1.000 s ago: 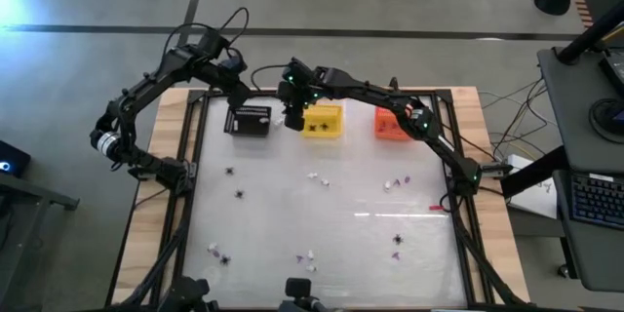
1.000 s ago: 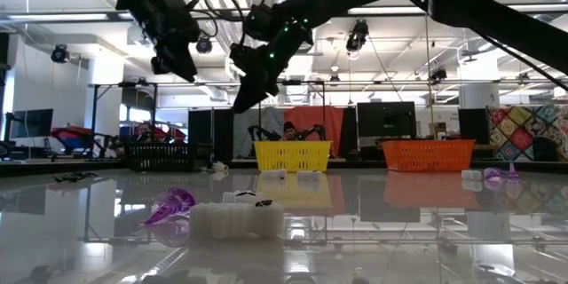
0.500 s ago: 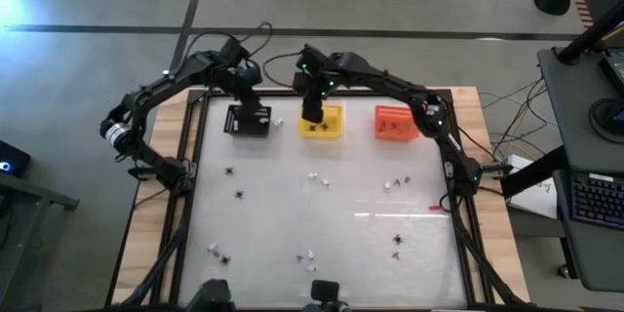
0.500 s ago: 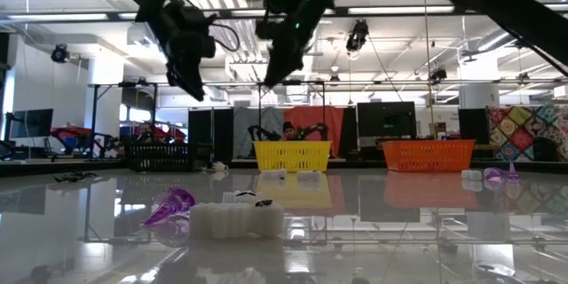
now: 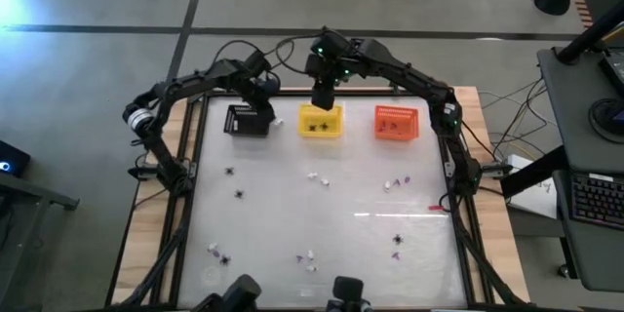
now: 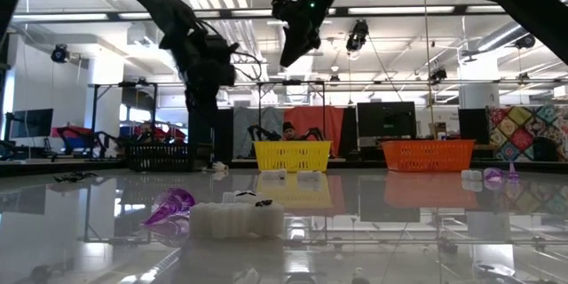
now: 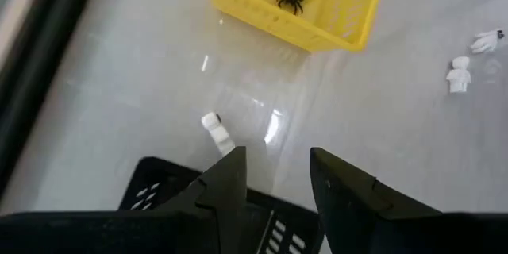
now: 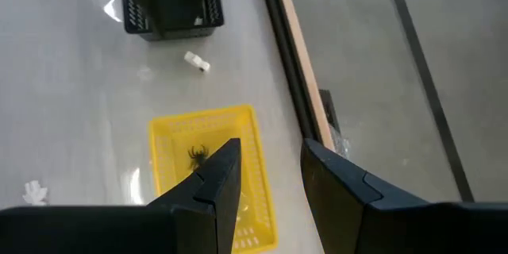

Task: Sort Halloween decoration
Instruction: Put the white skeleton toy into the black basket

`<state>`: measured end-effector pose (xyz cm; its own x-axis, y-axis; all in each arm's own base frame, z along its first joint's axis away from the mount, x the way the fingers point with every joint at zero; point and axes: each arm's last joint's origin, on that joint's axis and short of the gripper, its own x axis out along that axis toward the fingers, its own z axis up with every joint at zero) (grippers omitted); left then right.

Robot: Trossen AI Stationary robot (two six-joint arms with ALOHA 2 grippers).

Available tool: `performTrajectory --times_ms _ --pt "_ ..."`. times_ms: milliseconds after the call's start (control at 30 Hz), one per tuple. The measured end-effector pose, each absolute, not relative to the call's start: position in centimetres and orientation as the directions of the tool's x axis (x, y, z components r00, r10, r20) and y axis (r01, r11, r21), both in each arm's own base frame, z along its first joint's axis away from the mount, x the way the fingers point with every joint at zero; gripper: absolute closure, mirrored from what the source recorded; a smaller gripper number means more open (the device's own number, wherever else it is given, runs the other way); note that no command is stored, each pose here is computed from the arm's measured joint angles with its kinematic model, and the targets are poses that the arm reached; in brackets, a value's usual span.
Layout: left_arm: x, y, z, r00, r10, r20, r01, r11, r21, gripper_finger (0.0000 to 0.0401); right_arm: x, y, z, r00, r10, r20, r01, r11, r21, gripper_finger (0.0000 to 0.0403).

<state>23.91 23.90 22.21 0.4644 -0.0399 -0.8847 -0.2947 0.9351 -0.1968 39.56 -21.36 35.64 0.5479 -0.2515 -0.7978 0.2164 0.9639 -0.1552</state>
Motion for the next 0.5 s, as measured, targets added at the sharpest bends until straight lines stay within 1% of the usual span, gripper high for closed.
performTrajectory --times_ms 267,433,500 --pt "24.5 24.4 20.6 0.431 -0.049 -0.901 -0.327 0.922 -0.207 0.0279 39.2 -21.6 35.5 0.52 -0.259 -0.814 0.228 0.96 -0.16 0.028" --pt "24.8 24.3 20.2 0.394 -0.016 -0.919 -0.339 0.927 -0.161 0.0279 39.3 -21.6 35.0 0.498 -0.247 -0.831 0.231 0.962 -0.147 0.028" --pt "25.0 24.3 20.3 0.399 -0.01 -0.917 -0.329 0.932 -0.153 0.0278 39.3 -21.7 34.8 0.495 -0.245 -0.833 0.23 0.962 -0.146 0.028"
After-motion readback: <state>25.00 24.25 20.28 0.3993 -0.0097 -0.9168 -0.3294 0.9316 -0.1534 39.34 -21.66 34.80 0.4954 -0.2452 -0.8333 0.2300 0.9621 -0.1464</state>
